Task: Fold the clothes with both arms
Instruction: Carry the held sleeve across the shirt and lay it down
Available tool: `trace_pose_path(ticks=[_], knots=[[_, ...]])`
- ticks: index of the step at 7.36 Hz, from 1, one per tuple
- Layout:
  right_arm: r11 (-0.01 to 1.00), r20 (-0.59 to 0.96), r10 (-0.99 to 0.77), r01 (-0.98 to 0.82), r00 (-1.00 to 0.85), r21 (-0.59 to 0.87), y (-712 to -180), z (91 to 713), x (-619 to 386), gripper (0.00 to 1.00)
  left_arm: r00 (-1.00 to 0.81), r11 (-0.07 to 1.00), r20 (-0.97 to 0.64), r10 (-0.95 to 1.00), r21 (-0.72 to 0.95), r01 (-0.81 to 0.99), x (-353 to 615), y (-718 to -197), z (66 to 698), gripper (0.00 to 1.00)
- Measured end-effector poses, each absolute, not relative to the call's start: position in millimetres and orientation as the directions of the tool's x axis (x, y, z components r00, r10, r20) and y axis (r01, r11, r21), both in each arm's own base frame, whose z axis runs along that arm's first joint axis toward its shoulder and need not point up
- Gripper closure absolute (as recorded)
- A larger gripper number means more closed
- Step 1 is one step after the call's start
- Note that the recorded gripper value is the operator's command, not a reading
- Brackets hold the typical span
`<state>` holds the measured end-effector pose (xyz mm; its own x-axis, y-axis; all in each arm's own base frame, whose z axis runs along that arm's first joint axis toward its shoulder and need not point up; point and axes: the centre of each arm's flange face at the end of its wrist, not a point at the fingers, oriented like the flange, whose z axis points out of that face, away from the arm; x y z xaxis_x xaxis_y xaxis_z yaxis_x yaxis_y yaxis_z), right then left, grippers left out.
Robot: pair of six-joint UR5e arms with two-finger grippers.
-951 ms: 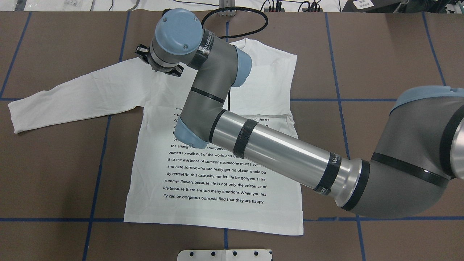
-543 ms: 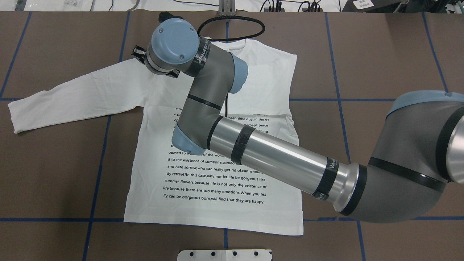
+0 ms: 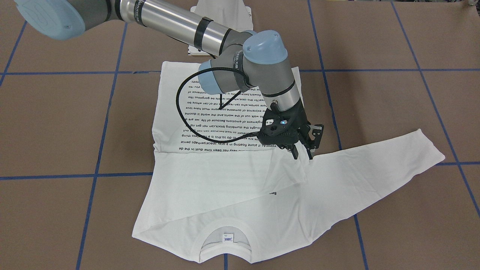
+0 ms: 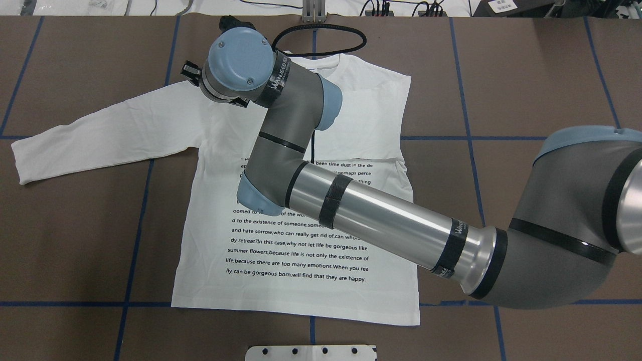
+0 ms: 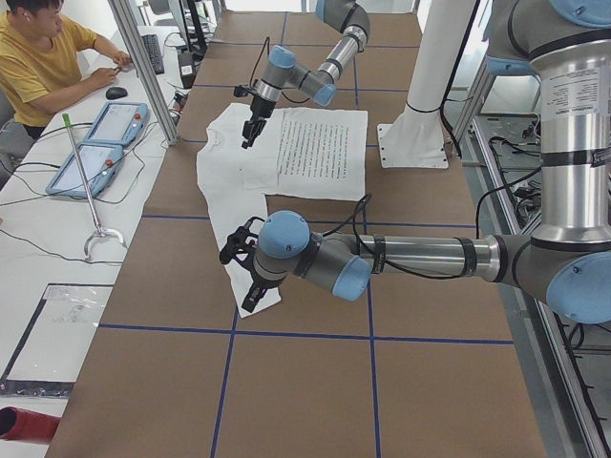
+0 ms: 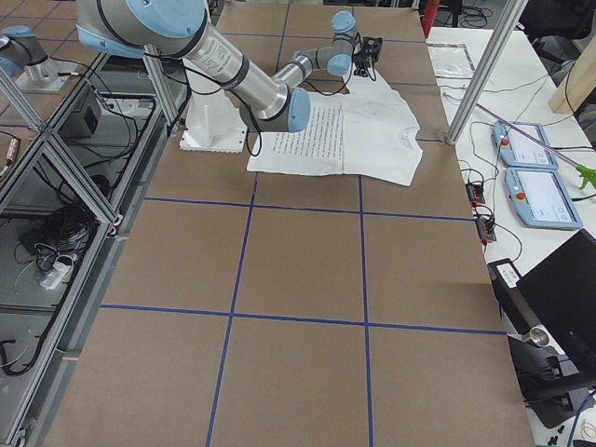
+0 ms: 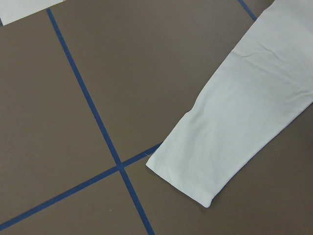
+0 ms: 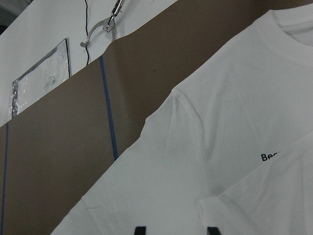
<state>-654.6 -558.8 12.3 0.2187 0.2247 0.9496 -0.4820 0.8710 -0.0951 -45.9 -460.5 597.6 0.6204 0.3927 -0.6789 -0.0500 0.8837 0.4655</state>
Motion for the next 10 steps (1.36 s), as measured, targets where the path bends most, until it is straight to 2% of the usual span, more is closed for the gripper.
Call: trace_pose_path(ticks=[3, 4, 8, 10], knots=[[0.856, 0.954, 0.255, -0.497, 0.157, -0.146, -566.9, 13.8, -618.9, 0.02, 0.588, 0.917, -0.721, 0.368, 0.386, -0.101, 8.7, -471.7, 609.5, 0.01], [0.861, 0.952, 0.271, -0.478, 0.14, -0.175, -572.8, 39.6, -586.1, 0.02, 0.589, 0.938, -0.741, 0.323, 0.333, -0.095, 18.3, -486.2, 625.3, 0.01], [0.889, 0.934, 0.331, -0.376, 0.137, -0.26, -587.7, 165.9, -423.6, 0.02, 0.615, 0.974, -0.755, 0.225, 0.197, -0.114, 72.8, -578.1, 662.7, 0.14], [0.889, 0.928, 0.344, -0.368, 0.141, -0.273, -583.9, 191.1, -396.3, 0.02, 0.631, 0.973, -0.741, 0.232, 0.169, -0.159, 107.1, -586.9, 682.6, 0.17]])
